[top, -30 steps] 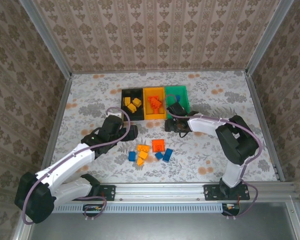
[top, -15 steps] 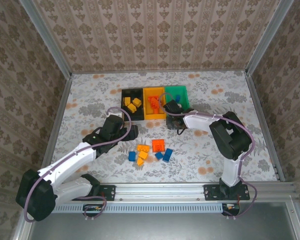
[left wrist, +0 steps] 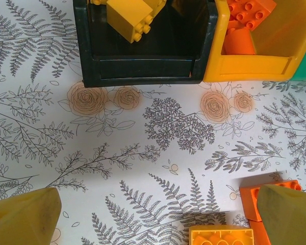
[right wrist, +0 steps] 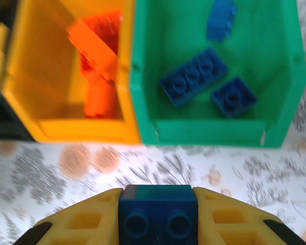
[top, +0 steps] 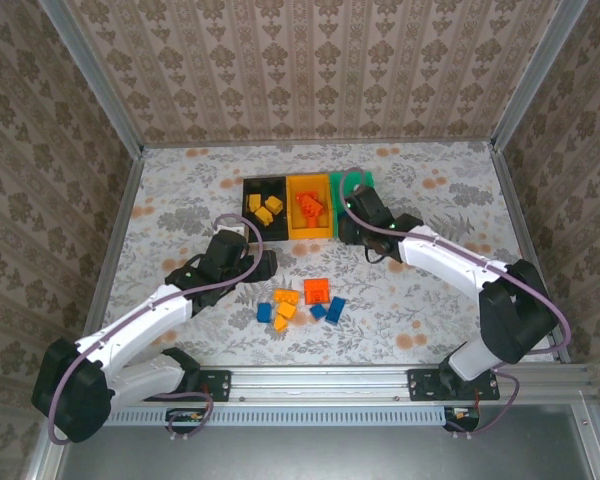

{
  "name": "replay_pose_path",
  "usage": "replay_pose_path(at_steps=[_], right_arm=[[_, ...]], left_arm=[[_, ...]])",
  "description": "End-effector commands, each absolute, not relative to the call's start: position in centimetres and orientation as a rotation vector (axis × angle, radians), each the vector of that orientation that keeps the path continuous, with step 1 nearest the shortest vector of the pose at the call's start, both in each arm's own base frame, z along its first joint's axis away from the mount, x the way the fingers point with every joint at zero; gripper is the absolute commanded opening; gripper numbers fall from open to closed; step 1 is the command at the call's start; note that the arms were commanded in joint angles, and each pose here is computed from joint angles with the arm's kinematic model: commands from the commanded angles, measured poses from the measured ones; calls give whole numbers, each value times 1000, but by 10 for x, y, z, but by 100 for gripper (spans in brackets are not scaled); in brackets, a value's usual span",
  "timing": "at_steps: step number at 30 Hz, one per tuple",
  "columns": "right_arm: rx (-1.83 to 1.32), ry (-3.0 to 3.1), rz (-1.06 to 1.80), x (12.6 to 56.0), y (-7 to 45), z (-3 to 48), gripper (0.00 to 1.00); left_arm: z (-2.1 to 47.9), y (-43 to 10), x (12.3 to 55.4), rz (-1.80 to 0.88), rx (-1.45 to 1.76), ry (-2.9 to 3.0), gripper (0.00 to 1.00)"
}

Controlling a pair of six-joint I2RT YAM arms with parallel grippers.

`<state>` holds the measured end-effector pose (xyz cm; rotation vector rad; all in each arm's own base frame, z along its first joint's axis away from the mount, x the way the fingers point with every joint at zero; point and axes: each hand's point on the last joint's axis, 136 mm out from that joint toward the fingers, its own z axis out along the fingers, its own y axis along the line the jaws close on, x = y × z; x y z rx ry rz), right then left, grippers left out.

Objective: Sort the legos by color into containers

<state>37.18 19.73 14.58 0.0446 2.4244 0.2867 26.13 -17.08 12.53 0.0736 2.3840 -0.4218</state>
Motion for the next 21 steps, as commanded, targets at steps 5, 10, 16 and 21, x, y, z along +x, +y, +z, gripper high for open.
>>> replay_pose_path(at_steps=[5,10,16,21], right_arm=[[184,2491,170,430,184,135,28],[241,2519,85,469,175,118,29],[281,2544,79,484,173,109,38],[271,2534,139,482,180,122,61]], left_arm=[[131,-166,259,-441,54,2375,100],[127,-163,255,-422,58,2406,98],[122,-160,250,-418,62,2436,98],[122,-161,249,-421,75,2443,100]])
